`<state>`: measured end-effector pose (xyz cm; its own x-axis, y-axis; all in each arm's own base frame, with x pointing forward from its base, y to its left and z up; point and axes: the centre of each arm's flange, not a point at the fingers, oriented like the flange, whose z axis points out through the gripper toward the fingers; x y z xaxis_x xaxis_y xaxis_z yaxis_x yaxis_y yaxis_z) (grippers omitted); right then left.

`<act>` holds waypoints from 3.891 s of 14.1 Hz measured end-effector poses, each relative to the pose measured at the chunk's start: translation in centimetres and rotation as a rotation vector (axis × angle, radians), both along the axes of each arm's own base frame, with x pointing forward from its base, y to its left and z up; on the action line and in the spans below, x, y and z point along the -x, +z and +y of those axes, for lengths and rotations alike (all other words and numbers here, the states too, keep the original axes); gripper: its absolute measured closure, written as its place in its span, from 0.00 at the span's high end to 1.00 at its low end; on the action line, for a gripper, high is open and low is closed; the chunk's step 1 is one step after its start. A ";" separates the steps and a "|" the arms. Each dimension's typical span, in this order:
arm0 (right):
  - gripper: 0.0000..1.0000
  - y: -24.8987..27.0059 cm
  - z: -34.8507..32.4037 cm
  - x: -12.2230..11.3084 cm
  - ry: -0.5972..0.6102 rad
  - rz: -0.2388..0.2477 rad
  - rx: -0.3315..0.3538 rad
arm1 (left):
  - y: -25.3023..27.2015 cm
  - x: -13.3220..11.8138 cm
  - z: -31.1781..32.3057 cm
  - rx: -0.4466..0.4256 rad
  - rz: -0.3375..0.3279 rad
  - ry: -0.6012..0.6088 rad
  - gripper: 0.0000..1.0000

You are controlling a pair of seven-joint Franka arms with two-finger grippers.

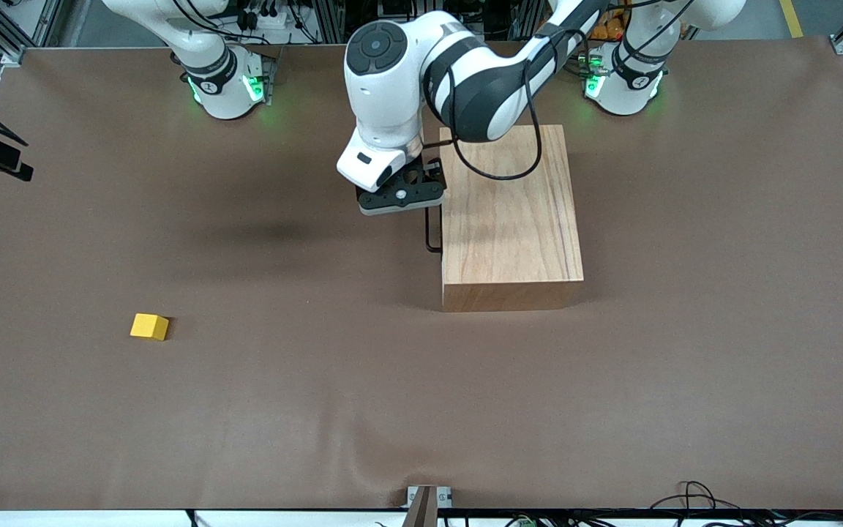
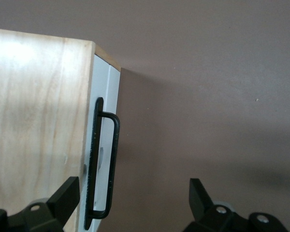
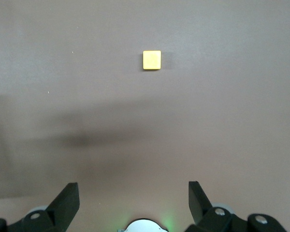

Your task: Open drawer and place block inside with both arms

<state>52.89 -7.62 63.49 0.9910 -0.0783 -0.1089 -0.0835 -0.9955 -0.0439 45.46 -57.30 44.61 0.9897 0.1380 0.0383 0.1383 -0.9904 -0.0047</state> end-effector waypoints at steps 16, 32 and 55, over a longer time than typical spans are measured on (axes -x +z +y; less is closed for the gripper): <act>1.00 -0.8 -0.3 0.2 -0.005 0.028 -0.004 | -7.2 6.4 -6.6 -0.079 -0.051 -0.080 1.00; 1.00 -1.4 -0.3 0.2 -0.005 0.038 -0.006 | -11.9 5.3 -5.6 -0.268 -0.142 -0.113 1.00; 1.00 -1.9 -0.1 -0.2 -0.003 0.038 -0.004 | -14.3 5.4 -3.8 -0.398 -0.063 -0.139 1.00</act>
